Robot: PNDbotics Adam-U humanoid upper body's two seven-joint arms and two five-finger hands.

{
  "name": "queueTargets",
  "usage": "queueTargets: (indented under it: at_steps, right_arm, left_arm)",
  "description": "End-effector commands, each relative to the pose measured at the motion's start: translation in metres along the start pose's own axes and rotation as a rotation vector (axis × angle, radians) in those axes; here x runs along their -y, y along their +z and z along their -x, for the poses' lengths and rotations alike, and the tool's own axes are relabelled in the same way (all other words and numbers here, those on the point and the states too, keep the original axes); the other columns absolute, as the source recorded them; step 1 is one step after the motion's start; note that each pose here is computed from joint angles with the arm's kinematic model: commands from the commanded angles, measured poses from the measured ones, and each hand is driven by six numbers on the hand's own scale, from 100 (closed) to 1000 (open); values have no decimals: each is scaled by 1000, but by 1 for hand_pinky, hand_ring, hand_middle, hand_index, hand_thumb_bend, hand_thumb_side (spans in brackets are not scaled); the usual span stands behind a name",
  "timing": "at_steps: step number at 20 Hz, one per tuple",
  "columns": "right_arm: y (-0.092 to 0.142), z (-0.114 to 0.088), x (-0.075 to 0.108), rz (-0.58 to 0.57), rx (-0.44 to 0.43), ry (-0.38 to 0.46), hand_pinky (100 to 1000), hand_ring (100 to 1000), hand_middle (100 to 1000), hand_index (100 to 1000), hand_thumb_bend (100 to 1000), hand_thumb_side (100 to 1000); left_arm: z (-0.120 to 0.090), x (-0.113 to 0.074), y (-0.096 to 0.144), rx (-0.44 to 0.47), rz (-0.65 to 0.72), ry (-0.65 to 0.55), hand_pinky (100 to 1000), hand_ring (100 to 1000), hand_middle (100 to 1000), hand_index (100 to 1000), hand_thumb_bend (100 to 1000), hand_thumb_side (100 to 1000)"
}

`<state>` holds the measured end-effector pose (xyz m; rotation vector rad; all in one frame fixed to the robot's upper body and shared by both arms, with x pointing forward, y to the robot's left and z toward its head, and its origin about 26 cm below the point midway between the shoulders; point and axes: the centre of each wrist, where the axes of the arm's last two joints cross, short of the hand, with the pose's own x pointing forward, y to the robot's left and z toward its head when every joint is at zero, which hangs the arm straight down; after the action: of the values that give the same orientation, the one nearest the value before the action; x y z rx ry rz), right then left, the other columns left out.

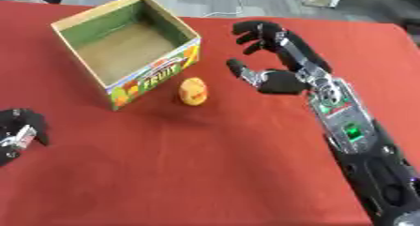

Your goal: Pick up objects on the table and place them in the box.

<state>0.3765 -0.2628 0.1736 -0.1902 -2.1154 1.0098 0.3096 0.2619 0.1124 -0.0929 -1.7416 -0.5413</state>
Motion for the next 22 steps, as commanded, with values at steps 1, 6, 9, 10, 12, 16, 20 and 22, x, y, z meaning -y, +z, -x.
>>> queueTargets:
  at_steps: [1, 6, 9, 10, 12, 16, 20, 22]
  right_arm:
    - [-6, 1, 11, -50, 0, 70, 699, 789, 804, 879, 417, 463]
    - [-16, 12, 9, -98, -31, 101, 700, 790, 805, 879, 476, 475]
    - [-22, 19, 6, -118, -51, 125, 704, 794, 811, 880, 490, 480]
    - [-25, 22, 4, -123, -55, 131, 704, 794, 811, 879, 490, 481]
    - [-30, 25, 1, -134, -58, 140, 705, 794, 811, 879, 490, 484]
    - [-38, 31, -5, -172, -66, 163, 707, 794, 811, 878, 490, 486]
    - [-44, 38, -12, -204, -75, 180, 707, 793, 808, 877, 486, 490]
    - [-46, 41, -16, -221, -82, 186, 708, 793, 807, 876, 487, 493]
  left_arm:
    - [-6, -2, 0, 18, 9, -20, 512, 476, 491, 510, 162, 361]
    - [-6, -1, -1, 18, 16, -19, 513, 476, 492, 510, 161, 361]
    - [-6, -1, -1, 18, 20, -19, 513, 476, 492, 511, 161, 361]
    - [-6, 0, -1, 19, 22, -19, 513, 476, 492, 511, 161, 361]
    - [-6, 0, -1, 20, 24, -19, 513, 476, 492, 511, 160, 361]
    - [-6, 1, -2, 21, 30, -18, 513, 476, 492, 511, 160, 361]
    - [-6, 1, -2, 20, 31, -17, 513, 476, 492, 511, 161, 362]
    - [-6, 1, -2, 19, 34, -17, 513, 477, 492, 511, 161, 362]
